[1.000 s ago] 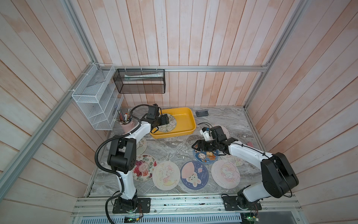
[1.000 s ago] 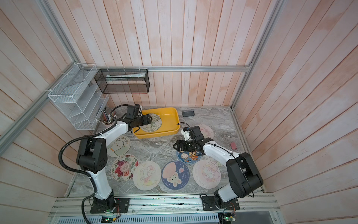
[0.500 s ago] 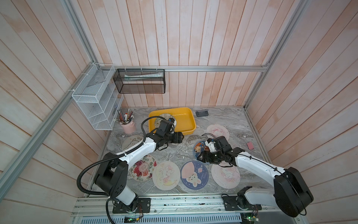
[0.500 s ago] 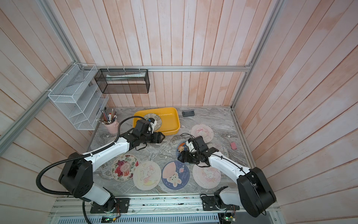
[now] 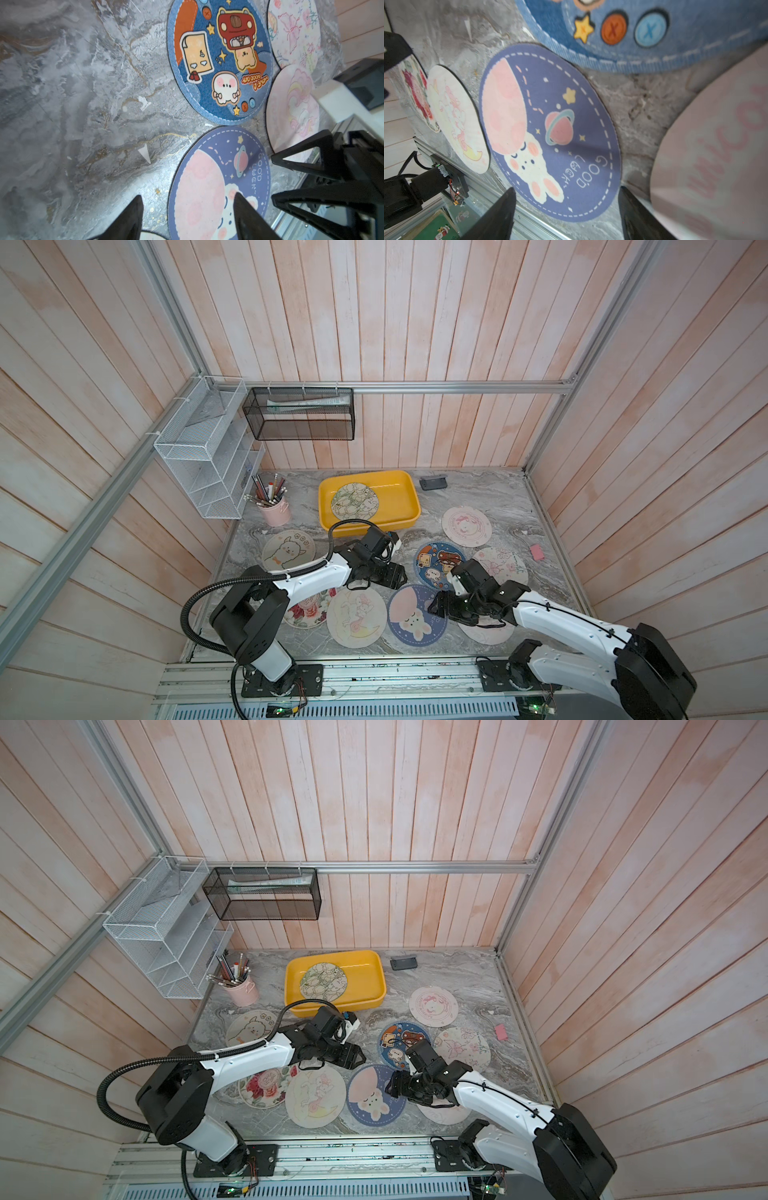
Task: Put the coasters into the storage box
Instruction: Pick up the coaster from the center of the board.
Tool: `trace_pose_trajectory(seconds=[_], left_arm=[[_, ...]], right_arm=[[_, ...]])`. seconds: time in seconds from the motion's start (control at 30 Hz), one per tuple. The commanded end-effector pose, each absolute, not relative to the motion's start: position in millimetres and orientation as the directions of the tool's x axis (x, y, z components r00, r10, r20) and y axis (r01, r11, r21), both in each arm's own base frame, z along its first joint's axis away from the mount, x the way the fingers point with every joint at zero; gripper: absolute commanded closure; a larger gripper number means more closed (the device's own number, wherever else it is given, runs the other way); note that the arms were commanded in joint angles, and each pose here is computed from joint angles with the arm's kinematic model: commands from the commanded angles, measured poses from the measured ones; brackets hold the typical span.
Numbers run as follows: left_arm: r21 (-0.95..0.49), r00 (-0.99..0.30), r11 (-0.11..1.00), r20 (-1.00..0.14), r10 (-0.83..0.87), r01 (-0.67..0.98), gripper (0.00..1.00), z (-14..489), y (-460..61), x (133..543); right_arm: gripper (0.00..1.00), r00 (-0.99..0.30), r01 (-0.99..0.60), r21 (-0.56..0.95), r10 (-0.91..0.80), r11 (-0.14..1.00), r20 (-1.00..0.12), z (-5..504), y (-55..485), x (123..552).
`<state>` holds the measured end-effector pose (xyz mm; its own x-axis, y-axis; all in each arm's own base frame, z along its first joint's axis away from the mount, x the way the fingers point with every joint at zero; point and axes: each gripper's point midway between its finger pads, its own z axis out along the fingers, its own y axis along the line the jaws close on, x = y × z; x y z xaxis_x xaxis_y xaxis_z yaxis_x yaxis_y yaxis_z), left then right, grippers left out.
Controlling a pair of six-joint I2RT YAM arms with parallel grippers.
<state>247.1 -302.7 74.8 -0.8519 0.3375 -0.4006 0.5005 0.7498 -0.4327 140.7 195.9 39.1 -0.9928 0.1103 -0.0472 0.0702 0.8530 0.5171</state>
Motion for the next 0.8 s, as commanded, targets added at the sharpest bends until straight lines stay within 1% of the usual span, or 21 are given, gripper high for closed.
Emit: trace_pose_trajectory(seconds=[0.0, 0.2, 0.57, 0.77], left_arm=[[-0.407, -0.851, 0.753, -0.338, 0.401, 0.516, 0.32, 58, -296, 234], [-0.373, -0.852, 0.768, -0.269, 0.448, 0.521, 0.33, 40, -295, 222], [-0.353, -0.831, 0.753, -0.212, 0.514, 0.556, 0.41, 24, -305, 205], [-0.364, -0.833, 0.752, -0.180, 0.523, 0.550, 0.43, 18, -303, 196]], right_arm=[[0.22, -0.984, 0.157, 0.483, 0.178, 0.861, 0.002, 31, 188, 129], [0.22, -0.970, 0.224, 0.481, 0.241, 0.848, 0.026, 26, 181, 120], [0.22, -0.969, 0.236, 0.460, 0.241, 0.856, 0.049, 18, 182, 111], [0.27, -0.969, 0.234, 0.424, 0.244, 0.875, 0.033, 12, 180, 114]])
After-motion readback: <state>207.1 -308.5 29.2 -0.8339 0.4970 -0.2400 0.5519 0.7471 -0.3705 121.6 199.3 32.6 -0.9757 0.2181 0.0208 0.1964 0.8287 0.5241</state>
